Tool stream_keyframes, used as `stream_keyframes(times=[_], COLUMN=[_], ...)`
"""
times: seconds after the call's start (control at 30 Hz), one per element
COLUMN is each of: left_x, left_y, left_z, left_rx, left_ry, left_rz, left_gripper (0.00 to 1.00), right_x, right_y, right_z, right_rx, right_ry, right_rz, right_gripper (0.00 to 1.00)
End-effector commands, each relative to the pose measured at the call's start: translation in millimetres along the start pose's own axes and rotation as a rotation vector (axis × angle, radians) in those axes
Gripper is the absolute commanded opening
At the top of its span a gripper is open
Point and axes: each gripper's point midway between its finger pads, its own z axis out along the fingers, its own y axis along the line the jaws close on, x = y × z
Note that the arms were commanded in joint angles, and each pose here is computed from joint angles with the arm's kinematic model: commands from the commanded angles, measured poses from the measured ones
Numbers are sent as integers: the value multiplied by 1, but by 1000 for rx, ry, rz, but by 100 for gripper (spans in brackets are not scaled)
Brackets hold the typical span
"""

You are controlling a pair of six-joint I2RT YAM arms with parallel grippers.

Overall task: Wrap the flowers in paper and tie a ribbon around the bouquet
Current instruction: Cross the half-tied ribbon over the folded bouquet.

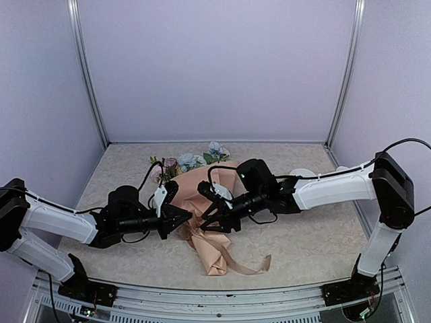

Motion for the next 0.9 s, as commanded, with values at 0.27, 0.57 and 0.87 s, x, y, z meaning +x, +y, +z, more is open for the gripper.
stream_keyframes(times=[0.27,0.57,0.87], left_x=[-16,-12,4], left_y=[-1,-2,1], left_z=[-5,-8,-12], left_rx=[-7,-6,-29], left_ry=[-70,-69,-52], left_rz=[2,-13,-71], left_gripper=[0,0,0], right_x=[33,34,48], right_y=[21,3,-24], right_z=[43,36,7], right_rx=[29,149,172], right_ry=[118,114,70], right_rz=[77,83,288], right_gripper=[40,8,0])
